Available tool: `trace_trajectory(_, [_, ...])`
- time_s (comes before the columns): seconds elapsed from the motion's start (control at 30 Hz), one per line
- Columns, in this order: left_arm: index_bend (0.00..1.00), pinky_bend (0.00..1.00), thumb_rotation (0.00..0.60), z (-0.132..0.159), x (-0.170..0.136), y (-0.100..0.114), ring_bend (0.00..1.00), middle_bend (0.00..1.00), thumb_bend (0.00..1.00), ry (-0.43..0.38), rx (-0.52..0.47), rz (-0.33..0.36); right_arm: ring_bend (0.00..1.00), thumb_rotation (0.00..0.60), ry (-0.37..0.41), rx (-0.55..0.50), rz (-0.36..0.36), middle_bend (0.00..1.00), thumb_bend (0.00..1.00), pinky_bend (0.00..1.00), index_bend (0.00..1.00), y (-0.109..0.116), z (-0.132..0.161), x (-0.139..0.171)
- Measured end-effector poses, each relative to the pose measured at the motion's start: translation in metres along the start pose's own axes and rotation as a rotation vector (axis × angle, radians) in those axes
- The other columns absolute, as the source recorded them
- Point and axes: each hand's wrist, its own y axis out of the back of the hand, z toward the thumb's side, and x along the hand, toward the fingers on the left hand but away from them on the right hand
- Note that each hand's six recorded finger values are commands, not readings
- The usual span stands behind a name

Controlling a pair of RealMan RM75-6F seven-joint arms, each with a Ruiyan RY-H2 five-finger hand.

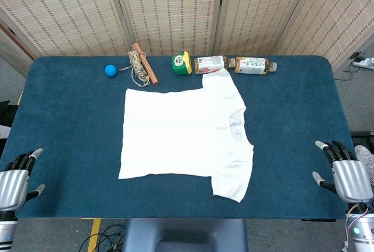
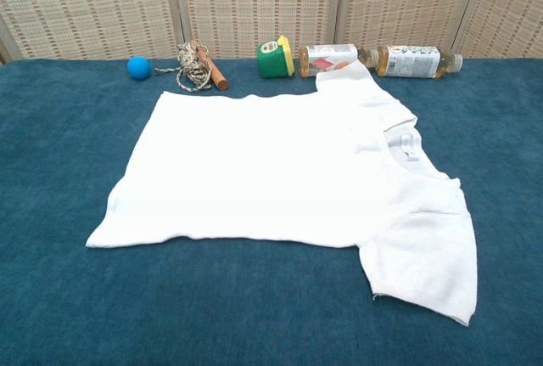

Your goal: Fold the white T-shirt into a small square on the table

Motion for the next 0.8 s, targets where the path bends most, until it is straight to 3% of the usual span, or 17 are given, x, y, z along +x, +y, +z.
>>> trace_trajectory(0.4, [0.24,0.36,0.600,0.011,0.002,0.001,0.22,0.23,0.07,-0.061,-0.017,0.002,0.19,0.600,0.012,0.000,-0.015,0.23,0.23,0.31,0.18,0.004,0.002,-0.002])
trace_trajectory(0.67, [0.32,0.41,0.600,0.043,0.016,0.004,0.36,0.38,0.07,-0.254,-0.051,0.022,0.19,0.600,0.019,0.005,-0.038,0.23,0.23,0.31,0.18,0.012,0.001,-0.002])
trace_trajectory(0.8, [0.36,0.53,0.600,0.066,0.027,0.002,0.45,0.49,0.07,-0.359,-0.052,0.018,0.19,0.600,0.018,0.005,-0.039,0.23,0.23,0.31,0.18,0.013,0.000,-0.002])
